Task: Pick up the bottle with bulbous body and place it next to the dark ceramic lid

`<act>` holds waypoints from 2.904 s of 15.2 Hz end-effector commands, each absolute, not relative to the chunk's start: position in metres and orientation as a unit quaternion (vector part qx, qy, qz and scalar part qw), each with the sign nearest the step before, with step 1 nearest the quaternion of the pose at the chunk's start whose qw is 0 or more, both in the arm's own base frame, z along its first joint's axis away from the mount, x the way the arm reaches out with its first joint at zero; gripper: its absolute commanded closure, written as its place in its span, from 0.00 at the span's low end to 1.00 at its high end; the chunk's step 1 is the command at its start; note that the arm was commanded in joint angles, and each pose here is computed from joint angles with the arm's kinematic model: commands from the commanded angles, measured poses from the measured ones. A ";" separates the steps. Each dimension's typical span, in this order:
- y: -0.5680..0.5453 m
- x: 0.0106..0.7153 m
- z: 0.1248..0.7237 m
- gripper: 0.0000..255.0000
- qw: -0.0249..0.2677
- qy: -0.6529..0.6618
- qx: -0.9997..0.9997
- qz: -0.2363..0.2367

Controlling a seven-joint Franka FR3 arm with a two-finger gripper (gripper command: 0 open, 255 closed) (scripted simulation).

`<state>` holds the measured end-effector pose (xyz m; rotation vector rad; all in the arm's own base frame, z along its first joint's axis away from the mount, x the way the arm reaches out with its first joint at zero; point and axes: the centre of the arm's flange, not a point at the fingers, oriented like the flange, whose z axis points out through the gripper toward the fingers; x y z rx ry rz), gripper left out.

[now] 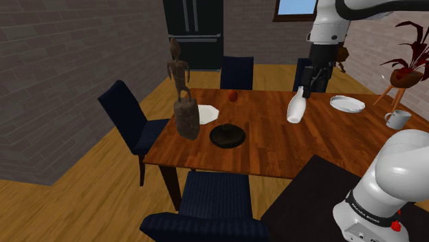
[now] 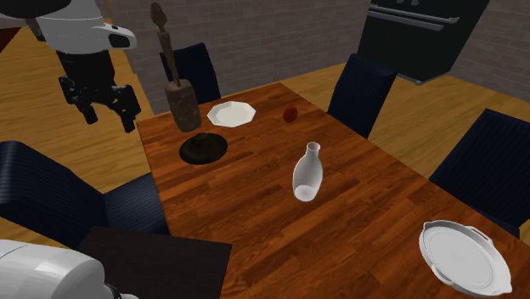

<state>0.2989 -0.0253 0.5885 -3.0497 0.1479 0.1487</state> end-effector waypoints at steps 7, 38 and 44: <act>-0.092 0.326 0.561 0.00 0.036 0.033 -0.998 0.050; -0.429 0.498 0.430 0.00 0.002 -0.044 -0.997 0.058; -0.486 0.534 0.408 0.00 -0.004 -0.057 -0.997 0.059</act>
